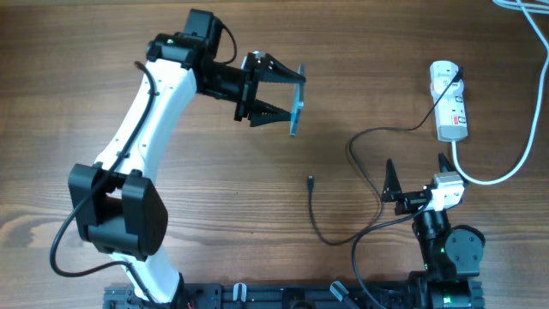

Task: Plug charger to phone and switch on socket

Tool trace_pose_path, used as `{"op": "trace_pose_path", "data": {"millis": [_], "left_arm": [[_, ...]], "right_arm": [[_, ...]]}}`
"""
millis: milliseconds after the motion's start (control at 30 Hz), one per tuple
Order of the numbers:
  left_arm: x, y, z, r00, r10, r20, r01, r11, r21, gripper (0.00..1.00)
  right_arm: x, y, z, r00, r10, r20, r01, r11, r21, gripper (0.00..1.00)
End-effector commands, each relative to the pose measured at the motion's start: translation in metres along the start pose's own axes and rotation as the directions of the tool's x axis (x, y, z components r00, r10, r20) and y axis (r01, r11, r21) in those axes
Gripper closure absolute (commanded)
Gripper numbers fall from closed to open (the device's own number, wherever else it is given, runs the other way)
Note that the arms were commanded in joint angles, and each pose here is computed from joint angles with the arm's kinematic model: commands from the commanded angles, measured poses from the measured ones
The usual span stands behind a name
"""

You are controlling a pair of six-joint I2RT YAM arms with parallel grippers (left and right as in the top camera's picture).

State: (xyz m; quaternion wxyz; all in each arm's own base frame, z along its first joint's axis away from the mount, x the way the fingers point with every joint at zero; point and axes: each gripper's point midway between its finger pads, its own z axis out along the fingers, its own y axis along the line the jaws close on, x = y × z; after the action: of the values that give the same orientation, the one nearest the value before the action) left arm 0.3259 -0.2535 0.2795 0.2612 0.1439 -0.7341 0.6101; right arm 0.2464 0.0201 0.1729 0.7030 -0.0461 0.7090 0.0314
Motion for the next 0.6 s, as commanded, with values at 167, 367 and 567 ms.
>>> {"op": "trace_pose_path", "data": {"millis": [167,367,567], "left_arm": [[0.013,-0.033,-0.041,0.999,0.042,-0.001,-0.041,0.988,0.146,0.36],[0.010,-0.034,-0.051,0.999,0.038,0.020,-0.040,0.986,0.159,0.36],[0.010,-0.034,-0.051,0.999,0.038,0.020,-0.040,0.986,0.159,0.36]], "right_arm": [[-0.002,-0.001,0.000,1.000,-0.006,0.009,0.006,1.000,0.010,0.00],[-0.002,-0.001,0.000,1.000,-0.006,0.009,0.006,1.000,0.010,0.00],[-0.002,-0.001,0.000,1.000,-0.005,0.009,0.005,1.000,0.010,0.00]]}}
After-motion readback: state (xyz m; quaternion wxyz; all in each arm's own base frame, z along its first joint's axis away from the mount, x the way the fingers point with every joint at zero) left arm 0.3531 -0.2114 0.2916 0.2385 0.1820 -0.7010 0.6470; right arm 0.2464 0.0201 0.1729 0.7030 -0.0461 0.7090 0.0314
